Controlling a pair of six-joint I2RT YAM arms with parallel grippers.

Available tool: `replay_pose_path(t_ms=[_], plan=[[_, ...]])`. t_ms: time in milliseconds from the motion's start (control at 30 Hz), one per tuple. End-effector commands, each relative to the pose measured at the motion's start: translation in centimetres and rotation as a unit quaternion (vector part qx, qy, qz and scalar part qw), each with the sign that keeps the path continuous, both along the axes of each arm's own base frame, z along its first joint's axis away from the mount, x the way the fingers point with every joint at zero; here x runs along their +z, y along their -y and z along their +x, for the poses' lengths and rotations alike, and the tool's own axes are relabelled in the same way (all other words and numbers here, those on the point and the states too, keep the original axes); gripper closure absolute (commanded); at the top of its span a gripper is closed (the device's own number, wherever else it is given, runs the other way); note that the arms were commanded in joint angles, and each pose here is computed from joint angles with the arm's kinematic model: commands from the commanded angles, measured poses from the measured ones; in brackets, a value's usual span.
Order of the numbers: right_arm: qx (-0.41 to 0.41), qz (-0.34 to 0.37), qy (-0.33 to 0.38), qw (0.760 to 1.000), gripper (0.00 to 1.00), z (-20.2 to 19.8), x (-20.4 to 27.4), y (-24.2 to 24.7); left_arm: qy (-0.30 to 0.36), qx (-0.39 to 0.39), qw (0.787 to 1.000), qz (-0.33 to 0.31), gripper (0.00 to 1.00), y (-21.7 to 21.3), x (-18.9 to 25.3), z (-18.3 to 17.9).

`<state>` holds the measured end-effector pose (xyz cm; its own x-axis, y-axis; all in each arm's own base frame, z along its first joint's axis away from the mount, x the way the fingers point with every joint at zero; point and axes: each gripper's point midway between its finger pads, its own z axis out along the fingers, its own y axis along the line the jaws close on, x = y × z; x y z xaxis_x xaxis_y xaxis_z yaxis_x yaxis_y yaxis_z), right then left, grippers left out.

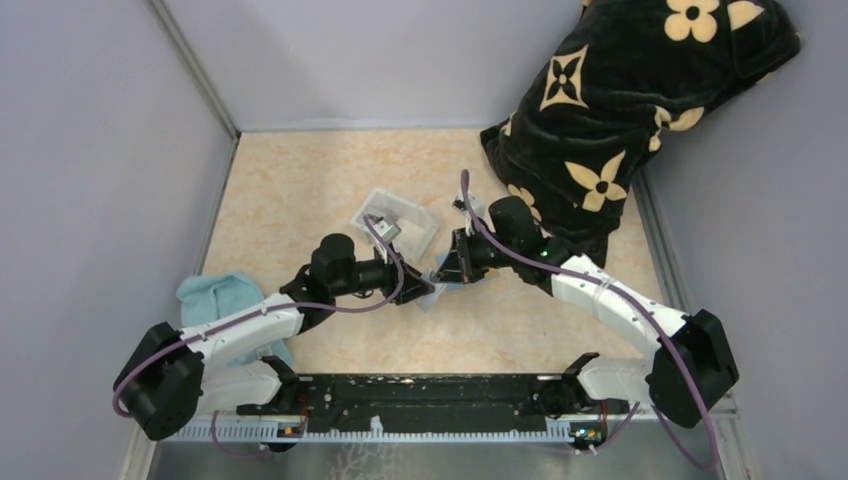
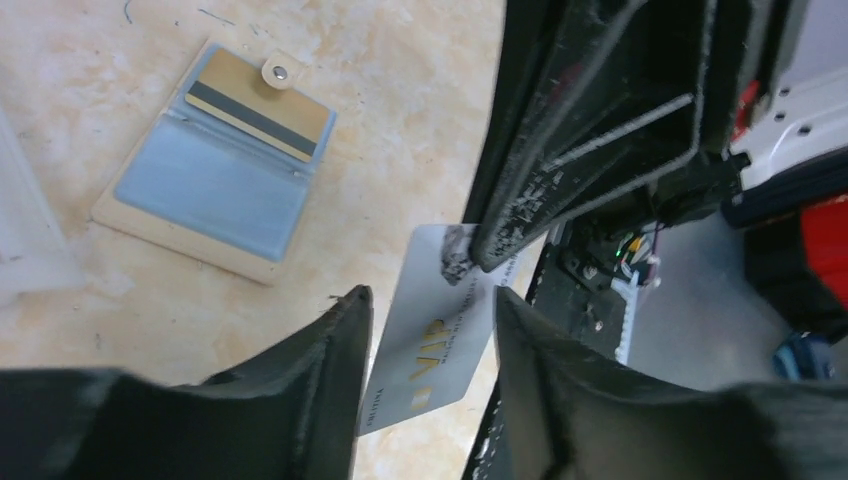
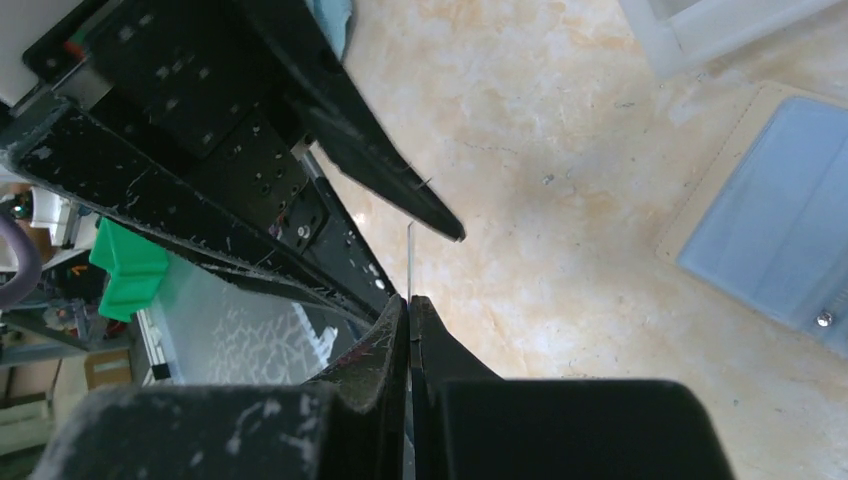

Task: Put the credit cards into the card holder
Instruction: Pick up the credit card from the storage box.

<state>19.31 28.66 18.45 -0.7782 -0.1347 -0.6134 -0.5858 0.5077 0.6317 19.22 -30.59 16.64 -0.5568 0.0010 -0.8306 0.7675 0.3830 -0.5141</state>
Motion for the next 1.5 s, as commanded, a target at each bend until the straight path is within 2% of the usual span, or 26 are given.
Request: replay_pose_path(t_ms=[0,33,133,167,267,433,533,600,867,1067,1467], plan=[[0.019,0.039,0.002,0.999,1.0,0.7,1.0,-0.9,0.017,-0.039,0.999,-0.021,0.56,0.9,1.1,-0.6],[0.018,0.041,0.0,0.999,1.0,0.8,0.9,-0.9,0.015,-0.043,0.999,-0.021,0.61,0.9,1.0,-0.6],[0.013,0.047,0.0,0.999,1.0,1.4,1.1,-0.6,0.007,-0.049,0.999,-0.017,0.97,0.9,0.6,-0.6],[0.011,0.051,0.0,0.999,1.0,1.6,1.3,-0.5,0.002,-0.048,0.999,-0.014,1.0,0.8,0.3,-0.5],[0.004,0.058,0.004,0.998,1.0,2.2,1.7,0.0,-0.005,-0.037,0.999,-0.017,1.0,0.5,0.0,-0.1],[-0.012,0.061,0.025,0.998,0.57,3.2,2.3,0.8,-0.012,-0.006,1.0,-0.025,1.0,0.3,0.1,1.0],[-0.046,0.056,0.053,0.996,0.42,4.1,2.4,1.7,-0.027,0.025,0.999,-0.029,1.0,0.1,-0.1,2.1],[-0.065,0.055,0.067,0.994,0.37,4.2,2.2,2.3,-0.038,0.041,0.998,-0.041,1.0,0.2,-0.1,2.5],[-0.12,0.06,0.083,0.988,0.36,3.9,-0.2,3.9,-0.101,0.109,0.981,-0.123,1.0,0.6,0.8,4.5],[-0.125,0.084,0.086,0.985,0.37,4.0,-0.9,3.7,-0.136,0.119,0.965,-0.19,1.0,0.9,2.3,4.8],[-0.123,0.133,0.072,0.981,0.53,4.7,-1.2,2.7,-0.186,0.088,0.948,-0.243,1.0,1.9,2.1,4.3]])
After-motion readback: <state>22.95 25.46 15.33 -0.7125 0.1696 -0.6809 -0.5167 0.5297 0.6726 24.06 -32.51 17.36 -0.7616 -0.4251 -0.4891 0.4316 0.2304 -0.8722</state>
